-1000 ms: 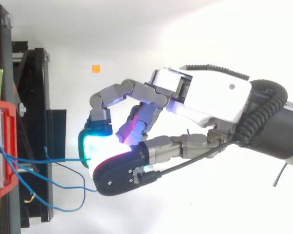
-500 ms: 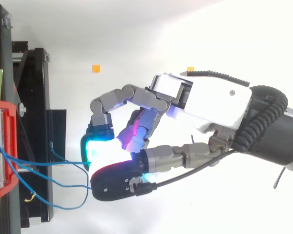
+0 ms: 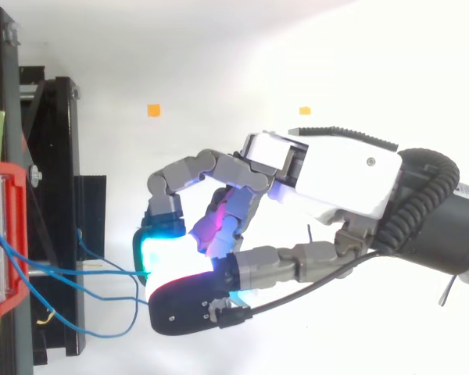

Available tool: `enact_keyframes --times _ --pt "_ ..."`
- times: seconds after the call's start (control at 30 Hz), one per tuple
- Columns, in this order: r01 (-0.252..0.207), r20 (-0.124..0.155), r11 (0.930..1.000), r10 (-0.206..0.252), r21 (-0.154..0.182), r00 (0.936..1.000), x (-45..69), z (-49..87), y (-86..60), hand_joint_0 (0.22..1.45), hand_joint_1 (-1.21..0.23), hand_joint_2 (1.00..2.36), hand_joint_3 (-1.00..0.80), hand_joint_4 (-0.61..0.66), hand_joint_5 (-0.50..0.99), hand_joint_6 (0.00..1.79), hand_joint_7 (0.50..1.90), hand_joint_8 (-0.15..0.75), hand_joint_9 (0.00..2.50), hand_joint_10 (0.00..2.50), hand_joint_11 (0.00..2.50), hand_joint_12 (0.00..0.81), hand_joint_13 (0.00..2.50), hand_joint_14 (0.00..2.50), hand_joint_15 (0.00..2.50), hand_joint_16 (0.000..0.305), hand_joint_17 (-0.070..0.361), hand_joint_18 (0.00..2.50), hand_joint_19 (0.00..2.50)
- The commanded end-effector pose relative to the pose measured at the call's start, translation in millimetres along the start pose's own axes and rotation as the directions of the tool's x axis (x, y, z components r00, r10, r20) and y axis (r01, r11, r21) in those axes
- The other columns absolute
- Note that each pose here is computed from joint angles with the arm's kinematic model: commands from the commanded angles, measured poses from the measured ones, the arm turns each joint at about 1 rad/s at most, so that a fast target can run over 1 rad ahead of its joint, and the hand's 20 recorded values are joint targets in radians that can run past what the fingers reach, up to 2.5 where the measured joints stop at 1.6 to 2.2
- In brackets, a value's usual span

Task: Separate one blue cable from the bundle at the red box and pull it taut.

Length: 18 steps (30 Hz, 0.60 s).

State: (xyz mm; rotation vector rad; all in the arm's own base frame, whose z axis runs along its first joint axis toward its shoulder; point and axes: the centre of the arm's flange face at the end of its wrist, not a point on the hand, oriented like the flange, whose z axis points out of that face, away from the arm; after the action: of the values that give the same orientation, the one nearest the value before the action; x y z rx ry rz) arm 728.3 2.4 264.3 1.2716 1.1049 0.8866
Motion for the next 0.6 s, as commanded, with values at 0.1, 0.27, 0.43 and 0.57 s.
enact_keyframes --times 0.1,0.27,0.43,0.57 --pt "0.015 -0.004 0.9999 -0.015 0.008 0.9999 -1.5 -3.7 -0.8 0.59 -0.77 1.03 0.01 -0.17 -0.11 0.87 1.42 0.301 1.45 0.04 1.34 0.396 1.08 0.03 0.78 0.057 0.127 0.81 0.75" --pt "0.037 -0.013 0.9987 -0.036 0.036 0.9993 -8.2 -19.9 -13.4 0.59 -0.77 1.03 0.01 -0.17 -0.11 0.87 1.41 0.309 1.45 0.04 1.34 0.399 1.08 0.03 0.79 0.057 0.127 0.81 0.76" --pt "0.012 0.003 0.9999 -0.012 -0.009 0.9999 -17.1 -45.2 -13.4 0.59 -0.76 1.03 0.00 -0.15 -0.11 0.88 1.40 0.304 1.46 0.04 1.34 0.398 1.08 0.03 0.78 0.056 0.127 0.81 0.76" --pt "0.020 0.006 0.9998 -0.020 0.006 0.9998 -18.6 -49.5 -18.8 0.59 -0.76 1.03 0.01 -0.15 -0.11 0.88 1.41 0.307 1.46 0.04 1.33 0.398 1.08 0.03 0.78 0.056 0.127 0.80 0.76"
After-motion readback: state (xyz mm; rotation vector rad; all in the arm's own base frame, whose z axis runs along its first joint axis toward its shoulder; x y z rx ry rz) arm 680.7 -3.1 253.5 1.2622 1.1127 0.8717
